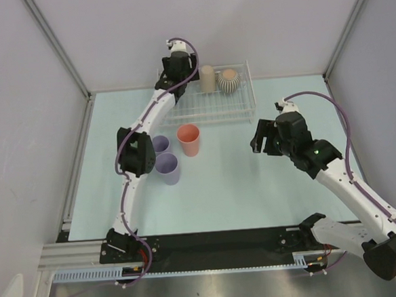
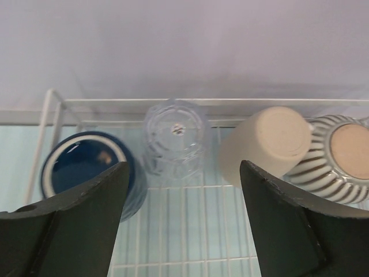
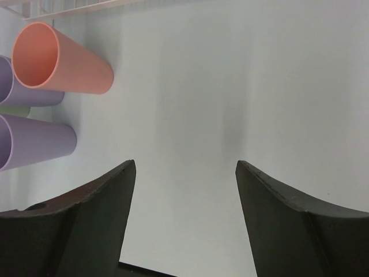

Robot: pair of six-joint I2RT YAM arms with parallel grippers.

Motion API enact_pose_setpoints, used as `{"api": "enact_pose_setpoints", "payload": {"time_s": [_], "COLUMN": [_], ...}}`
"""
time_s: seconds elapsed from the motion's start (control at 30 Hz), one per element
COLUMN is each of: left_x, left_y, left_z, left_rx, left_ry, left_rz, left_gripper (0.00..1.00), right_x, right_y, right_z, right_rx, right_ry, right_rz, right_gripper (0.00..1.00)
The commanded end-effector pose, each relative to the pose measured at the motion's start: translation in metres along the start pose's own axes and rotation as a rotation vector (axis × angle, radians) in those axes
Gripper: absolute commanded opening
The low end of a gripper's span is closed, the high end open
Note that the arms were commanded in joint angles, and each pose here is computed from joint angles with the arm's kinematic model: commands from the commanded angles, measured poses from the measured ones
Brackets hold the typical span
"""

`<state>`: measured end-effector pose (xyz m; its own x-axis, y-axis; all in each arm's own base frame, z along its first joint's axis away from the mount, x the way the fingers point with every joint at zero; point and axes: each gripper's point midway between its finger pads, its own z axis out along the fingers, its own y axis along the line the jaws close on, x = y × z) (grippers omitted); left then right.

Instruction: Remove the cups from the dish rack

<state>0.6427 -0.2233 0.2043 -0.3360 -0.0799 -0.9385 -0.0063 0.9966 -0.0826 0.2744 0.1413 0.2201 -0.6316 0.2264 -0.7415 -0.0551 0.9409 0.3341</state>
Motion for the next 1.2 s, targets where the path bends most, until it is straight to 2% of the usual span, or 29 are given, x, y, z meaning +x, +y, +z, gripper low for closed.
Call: {"api": "enact_pose_setpoints", "payload": {"time_s": [0.0, 0.3, 0.63, 1.1, 1.17], "left_x": [-0.015, 0.005, 0.000, 0.015, 0.016], "left_y": [-0.030, -0.012, 0.004, -0.006, -0.008], "left_z": [0.013, 0.042, 0.052, 0.064, 0.064], "left_rx": [0.154, 0.118, 0.066, 0.133, 0.141], "left_ry": [-0.075, -0.078, -0.126, -0.106, -0.102], "left_rz": [-0.016, -0.040, -0.040, -0.061, -0.070], "left_gripper": [0.84, 0.86, 0.88, 0.90, 0.86], "right_x": [0.003, 0.018, 0.026, 0.031, 0.032], "right_y": [-0.006, -0.014, -0.010, -0.016, -0.017], "right_z": [0.002, 0.010, 0.021, 0.020, 0.019], "right_rx": [0.027, 0.059, 0.051, 0.070, 0.071], "right_ry": [0.003, 0.045, 0.075, 0.085, 0.085], "right_rz": [-0.010, -0.017, -0.011, -0.013, -0.011], "right_gripper": [0.76, 0.76, 0.76, 0.75, 0.75]}}
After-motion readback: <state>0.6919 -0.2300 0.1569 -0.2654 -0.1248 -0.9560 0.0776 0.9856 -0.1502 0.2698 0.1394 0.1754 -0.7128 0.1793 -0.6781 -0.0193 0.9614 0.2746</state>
